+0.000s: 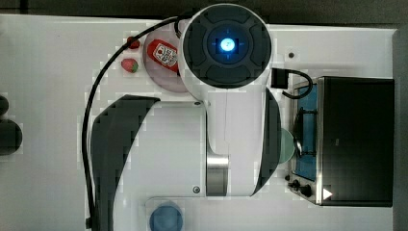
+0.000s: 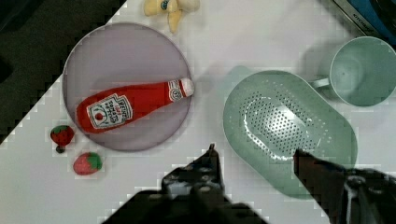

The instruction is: Drag strainer right to left.

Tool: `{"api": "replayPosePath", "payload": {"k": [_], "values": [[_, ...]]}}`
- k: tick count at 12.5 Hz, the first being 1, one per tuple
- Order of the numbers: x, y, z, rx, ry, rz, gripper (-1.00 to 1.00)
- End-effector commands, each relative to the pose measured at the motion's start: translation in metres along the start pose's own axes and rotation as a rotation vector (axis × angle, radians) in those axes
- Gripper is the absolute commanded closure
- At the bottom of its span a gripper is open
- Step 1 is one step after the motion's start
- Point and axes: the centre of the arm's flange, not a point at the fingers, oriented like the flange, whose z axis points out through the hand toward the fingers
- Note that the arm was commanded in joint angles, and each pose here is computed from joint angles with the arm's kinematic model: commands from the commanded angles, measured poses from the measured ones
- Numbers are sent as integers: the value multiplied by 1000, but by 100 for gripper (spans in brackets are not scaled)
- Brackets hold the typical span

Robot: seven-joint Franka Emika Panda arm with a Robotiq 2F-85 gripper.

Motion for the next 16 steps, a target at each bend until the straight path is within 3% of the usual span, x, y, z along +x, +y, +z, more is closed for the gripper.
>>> {"api": "replayPosePath", "payload": {"k": [1,3,5,9,16], "values": [[-89,156,-89,16,27,36,-60],[-89,156,-85,10,21,36,-100],[-86,151,-64,-10,1,34,-100],[-67,125,24,-12,3,63,-100],[-56,91,206,-50,-13,459,-100]]}}
